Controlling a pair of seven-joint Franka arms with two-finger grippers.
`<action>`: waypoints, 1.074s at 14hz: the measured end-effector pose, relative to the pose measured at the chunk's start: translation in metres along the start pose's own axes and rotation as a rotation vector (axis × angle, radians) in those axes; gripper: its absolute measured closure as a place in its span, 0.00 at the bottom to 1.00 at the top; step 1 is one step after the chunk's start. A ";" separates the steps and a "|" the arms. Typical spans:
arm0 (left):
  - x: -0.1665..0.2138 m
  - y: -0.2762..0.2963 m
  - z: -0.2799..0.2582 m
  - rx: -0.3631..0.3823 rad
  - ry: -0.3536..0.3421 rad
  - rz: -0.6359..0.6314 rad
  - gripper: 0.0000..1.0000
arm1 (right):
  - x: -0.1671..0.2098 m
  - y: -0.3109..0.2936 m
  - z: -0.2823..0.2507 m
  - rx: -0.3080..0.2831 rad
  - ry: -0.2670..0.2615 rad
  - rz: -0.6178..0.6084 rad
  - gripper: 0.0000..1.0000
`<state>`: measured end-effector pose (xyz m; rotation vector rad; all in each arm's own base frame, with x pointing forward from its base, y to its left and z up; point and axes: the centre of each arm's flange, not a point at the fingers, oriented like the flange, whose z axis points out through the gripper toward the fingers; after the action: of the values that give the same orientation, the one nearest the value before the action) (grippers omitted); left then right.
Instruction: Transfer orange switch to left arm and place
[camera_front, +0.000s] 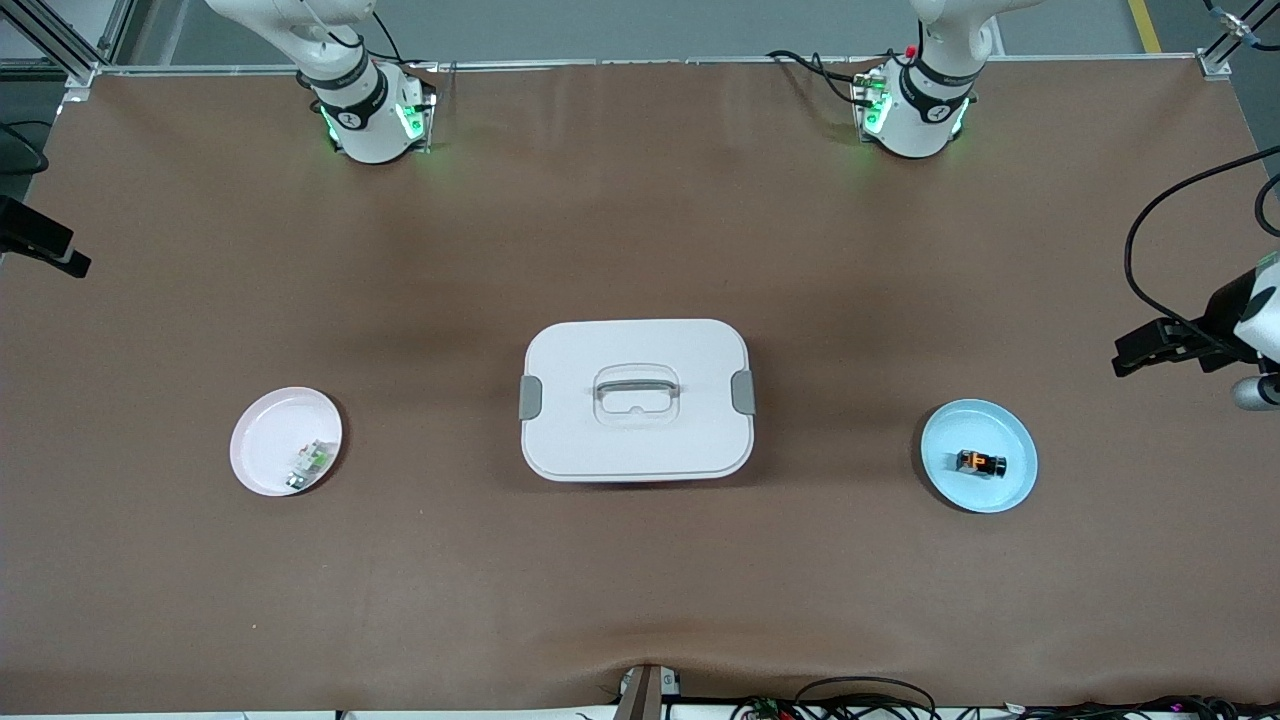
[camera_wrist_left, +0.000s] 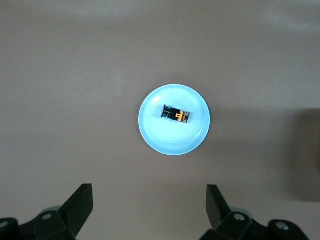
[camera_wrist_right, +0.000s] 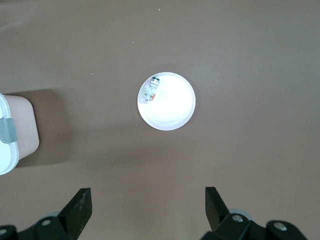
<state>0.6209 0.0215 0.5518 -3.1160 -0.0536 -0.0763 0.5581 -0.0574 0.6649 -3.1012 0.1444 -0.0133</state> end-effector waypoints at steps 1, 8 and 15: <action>-0.003 0.003 -0.002 0.002 -0.001 0.000 0.00 | 0.000 0.000 0.000 -0.001 0.000 0.000 0.00; -0.031 0.014 -0.012 0.021 -0.007 0.011 0.00 | -0.002 -0.001 -0.002 -0.015 -0.007 0.080 0.00; -0.045 0.010 -0.011 0.021 -0.011 0.004 0.00 | -0.002 -0.001 -0.004 -0.033 -0.007 0.054 0.00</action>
<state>0.5756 0.0098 0.5606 -3.0958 -0.0475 -0.0584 0.5558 -0.0560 0.6688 -3.1289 0.2301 0.0015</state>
